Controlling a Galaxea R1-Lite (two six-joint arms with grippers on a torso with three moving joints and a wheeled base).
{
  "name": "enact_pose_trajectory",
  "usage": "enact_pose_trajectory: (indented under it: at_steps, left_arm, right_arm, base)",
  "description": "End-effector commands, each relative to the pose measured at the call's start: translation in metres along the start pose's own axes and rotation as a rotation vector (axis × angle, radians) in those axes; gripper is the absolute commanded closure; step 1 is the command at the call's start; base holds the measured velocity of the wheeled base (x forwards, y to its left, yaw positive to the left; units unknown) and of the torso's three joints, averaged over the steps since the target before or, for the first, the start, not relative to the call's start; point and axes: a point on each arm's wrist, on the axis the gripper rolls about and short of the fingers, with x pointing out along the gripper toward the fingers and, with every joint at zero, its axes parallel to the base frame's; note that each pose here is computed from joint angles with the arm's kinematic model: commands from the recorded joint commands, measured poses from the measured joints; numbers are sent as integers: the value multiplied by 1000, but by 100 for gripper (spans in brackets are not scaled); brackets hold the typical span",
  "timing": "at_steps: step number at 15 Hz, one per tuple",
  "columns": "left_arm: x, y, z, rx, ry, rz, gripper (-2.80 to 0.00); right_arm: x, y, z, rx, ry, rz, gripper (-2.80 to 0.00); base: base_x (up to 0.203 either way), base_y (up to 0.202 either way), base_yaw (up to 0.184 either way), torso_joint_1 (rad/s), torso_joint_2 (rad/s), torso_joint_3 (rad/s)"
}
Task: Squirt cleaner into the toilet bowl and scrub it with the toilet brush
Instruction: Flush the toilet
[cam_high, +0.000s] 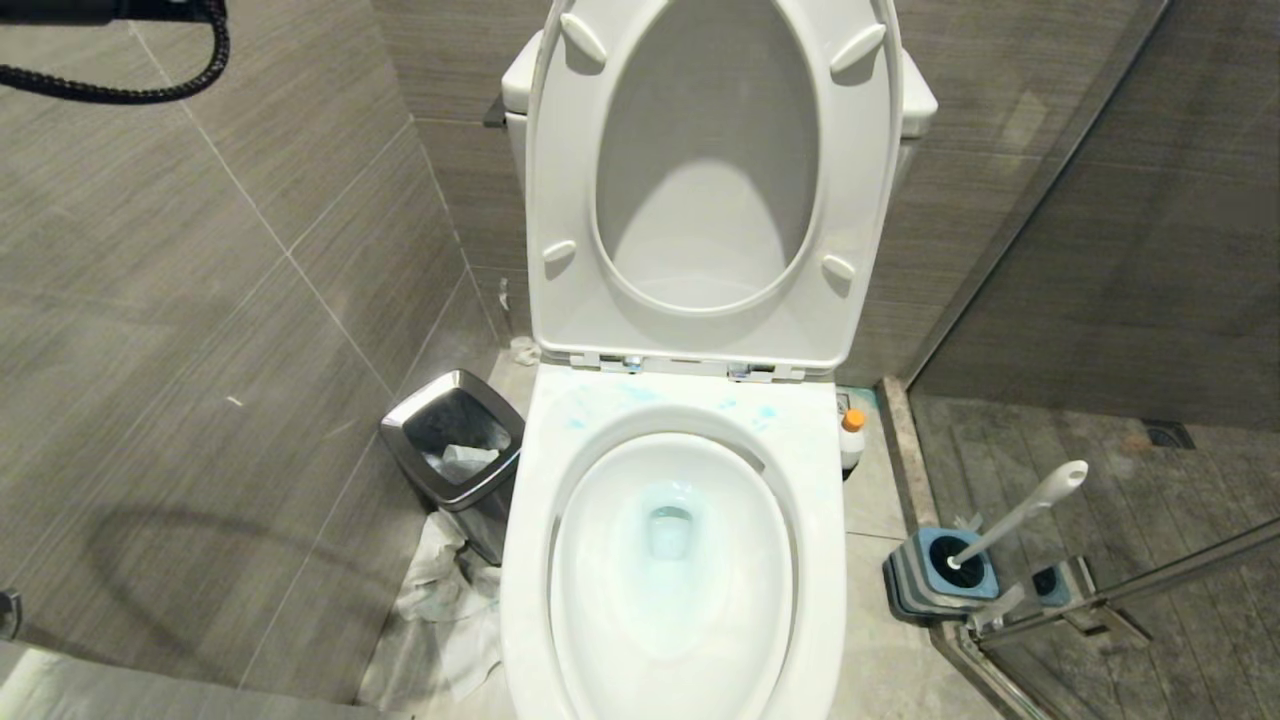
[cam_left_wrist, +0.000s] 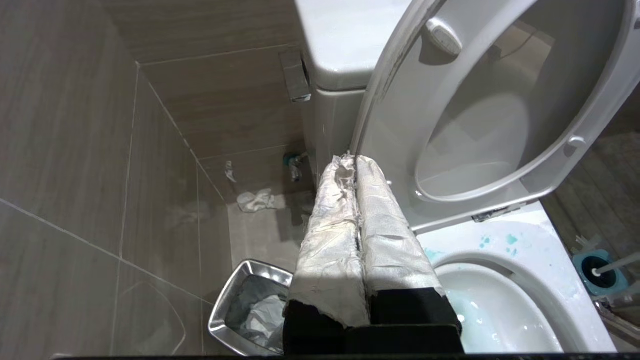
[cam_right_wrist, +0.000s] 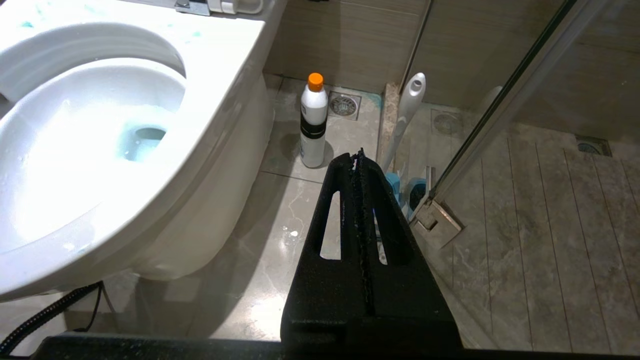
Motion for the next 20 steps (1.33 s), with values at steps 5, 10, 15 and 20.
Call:
enact_pose_trajectory:
  at_steps: [5,10,15,20]
  left_arm:
    - [24,12,-21,-72,101,45,0]
    - [20,22,-26,-103,131,79,0]
    - [20,27,-25,-111,115,101,0]
    - [41,29,-26,-158,-24,111,0]
  right_arm:
    - [2,0,-7,0,26,1,0]
    - [2,0,-7,0,24,1,0]
    - [2,0,-7,0,24,1,0]
    - [2,0,-7,0,26,1,0]
  base:
    - [0,0,0,0,0,0]
    - [0,0,0,0,0,0]
    - [0,0,0,0,0,-11]
    - [0,0,0,4,0,-164]
